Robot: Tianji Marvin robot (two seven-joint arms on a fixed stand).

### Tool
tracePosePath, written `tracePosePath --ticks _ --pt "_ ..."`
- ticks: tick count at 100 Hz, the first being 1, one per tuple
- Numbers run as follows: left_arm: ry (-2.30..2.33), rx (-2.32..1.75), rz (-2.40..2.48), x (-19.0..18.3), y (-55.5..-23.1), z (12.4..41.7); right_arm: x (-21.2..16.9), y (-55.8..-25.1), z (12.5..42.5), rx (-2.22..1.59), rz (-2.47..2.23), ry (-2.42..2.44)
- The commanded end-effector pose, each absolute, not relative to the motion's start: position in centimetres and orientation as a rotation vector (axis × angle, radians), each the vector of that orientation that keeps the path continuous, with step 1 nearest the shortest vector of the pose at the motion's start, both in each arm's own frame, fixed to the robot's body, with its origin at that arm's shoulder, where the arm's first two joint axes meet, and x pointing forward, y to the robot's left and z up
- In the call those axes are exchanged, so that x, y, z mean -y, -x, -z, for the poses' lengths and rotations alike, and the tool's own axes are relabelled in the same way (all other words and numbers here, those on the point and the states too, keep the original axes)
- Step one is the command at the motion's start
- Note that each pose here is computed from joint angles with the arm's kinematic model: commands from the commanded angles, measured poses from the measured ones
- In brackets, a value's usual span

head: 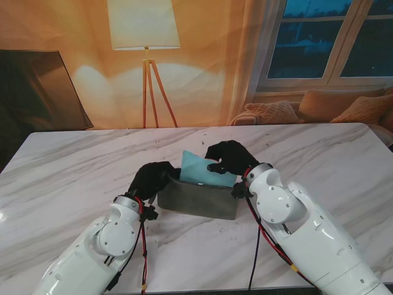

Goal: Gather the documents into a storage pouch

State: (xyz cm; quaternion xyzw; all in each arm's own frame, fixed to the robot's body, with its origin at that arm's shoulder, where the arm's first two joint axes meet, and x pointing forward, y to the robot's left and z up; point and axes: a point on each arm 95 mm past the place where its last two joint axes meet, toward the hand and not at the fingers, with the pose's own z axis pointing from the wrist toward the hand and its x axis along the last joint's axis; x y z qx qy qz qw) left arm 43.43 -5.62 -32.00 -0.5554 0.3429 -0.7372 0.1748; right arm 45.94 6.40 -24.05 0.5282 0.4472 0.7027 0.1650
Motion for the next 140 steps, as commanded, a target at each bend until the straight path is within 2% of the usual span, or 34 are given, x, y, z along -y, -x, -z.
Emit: tracePosePath --ticks 1,93,140 --pt "1.582 -0.976 2.09 5.9 -43.4 31.9 -6.5 -45.8 23.9 -1.285 -2.004 -1.499" --pt "1.564 -0.933 2.142 6.2 -43.2 31.5 -8.6 -45.8 28.3 -1.567 -1.836 -1.448" --pt "1.598 -0.896 2.145 6.3 -42.9 31.9 -9.0 -45.3 30.9 -1.402 -1.822 -1.563"
